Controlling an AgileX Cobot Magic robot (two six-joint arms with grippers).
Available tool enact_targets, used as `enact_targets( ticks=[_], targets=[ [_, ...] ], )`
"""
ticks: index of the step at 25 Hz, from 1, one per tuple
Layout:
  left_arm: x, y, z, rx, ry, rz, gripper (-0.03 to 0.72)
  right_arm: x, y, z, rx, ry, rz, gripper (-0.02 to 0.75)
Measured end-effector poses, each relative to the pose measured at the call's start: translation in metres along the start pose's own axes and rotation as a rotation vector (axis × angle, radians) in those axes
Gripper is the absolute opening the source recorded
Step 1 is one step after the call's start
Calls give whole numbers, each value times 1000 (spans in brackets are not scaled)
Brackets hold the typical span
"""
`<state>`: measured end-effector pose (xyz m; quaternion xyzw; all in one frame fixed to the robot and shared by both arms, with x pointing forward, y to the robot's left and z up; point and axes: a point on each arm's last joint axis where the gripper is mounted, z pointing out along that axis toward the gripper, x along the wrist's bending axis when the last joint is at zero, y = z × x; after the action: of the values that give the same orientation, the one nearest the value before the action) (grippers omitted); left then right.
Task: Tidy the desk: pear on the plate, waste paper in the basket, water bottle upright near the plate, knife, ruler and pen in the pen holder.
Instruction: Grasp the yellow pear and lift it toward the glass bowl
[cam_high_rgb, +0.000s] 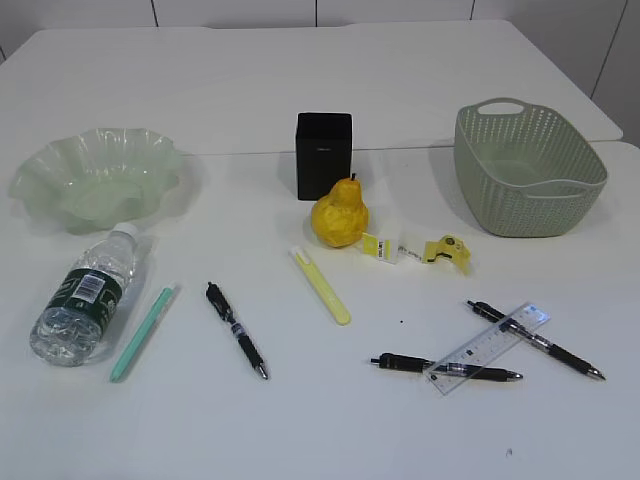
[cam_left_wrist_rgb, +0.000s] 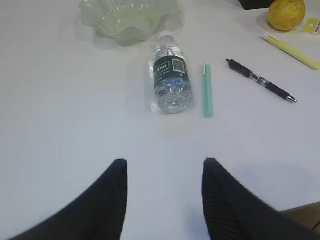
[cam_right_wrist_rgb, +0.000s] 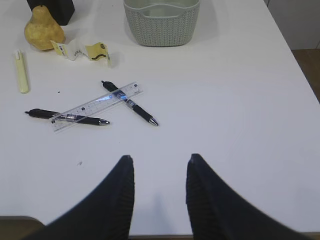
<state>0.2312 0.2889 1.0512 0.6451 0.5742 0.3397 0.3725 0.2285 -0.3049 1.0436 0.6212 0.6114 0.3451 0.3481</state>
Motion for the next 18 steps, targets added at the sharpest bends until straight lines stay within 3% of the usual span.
enact_targets(
  ticks=[18],
  targets=[
    [0,0,0,0,0,0,340,0,0,0,0,0,0,294]
  ],
)
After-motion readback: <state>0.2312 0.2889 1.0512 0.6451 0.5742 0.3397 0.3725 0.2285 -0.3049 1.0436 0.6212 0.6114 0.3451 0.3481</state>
